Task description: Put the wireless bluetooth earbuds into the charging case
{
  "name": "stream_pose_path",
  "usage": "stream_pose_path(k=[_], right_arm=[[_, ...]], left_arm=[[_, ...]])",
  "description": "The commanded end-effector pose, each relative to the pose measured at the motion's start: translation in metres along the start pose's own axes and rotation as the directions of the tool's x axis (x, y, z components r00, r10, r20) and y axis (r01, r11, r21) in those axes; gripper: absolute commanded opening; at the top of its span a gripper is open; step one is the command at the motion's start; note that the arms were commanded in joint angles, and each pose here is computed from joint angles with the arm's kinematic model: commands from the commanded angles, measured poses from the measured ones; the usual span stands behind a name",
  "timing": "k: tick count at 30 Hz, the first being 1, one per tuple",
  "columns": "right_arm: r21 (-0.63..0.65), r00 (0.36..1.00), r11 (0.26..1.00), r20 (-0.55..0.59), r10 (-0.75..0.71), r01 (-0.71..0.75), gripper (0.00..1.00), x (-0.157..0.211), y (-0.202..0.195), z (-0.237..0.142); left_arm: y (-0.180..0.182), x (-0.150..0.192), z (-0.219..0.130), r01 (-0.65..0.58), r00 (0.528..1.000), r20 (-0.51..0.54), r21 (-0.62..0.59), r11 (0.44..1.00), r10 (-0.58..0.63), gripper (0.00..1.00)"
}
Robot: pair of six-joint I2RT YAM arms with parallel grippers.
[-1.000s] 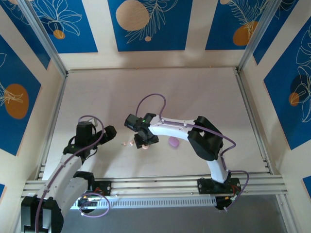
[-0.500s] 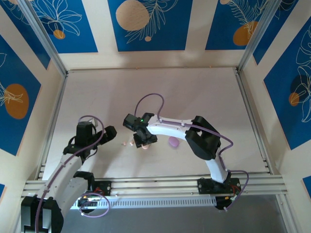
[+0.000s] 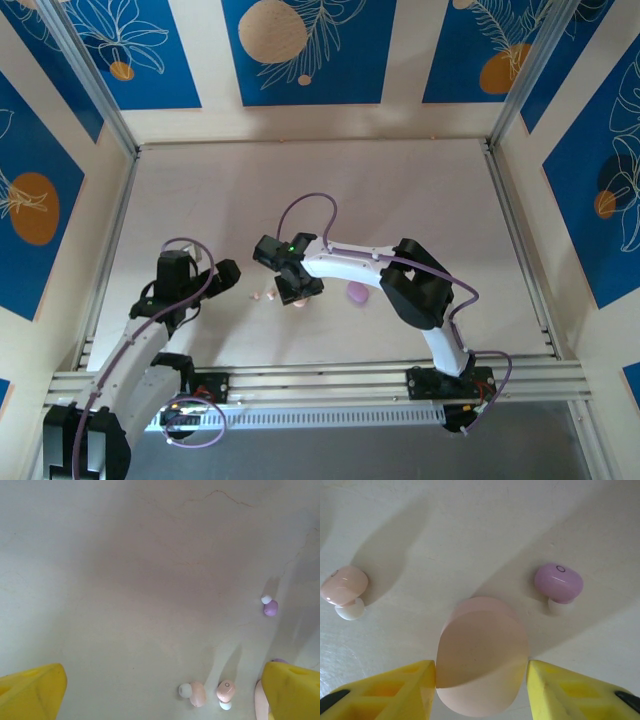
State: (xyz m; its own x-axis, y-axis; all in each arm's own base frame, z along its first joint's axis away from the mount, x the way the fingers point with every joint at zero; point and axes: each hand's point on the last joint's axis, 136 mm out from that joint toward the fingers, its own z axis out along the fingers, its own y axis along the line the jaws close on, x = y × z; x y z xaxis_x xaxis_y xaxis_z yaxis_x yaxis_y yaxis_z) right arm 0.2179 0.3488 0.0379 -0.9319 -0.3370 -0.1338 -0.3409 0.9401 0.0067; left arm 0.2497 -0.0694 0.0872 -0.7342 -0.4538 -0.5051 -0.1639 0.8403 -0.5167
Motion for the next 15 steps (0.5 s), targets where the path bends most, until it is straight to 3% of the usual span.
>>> stream_pose_path(k=[1,15], right_arm=[[0.004,1.0,1.0,-0.02,0.013,-0.013,0.49,0.0007,0.002,0.0028],[-0.002,1.0,1.0,-0.028,0.011,-0.011,0.48,0.0022,0.0031,0.0049]], left_arm=[[-0.0037,0.0022,-0.0011,-0.03,1.0,-0.004,0.021,0.999,0.03,1.0],[-0.0048,0.0024,-0.0024,-0.03,1.0,-0.005,0.025,0.999,0.03,1.0]])
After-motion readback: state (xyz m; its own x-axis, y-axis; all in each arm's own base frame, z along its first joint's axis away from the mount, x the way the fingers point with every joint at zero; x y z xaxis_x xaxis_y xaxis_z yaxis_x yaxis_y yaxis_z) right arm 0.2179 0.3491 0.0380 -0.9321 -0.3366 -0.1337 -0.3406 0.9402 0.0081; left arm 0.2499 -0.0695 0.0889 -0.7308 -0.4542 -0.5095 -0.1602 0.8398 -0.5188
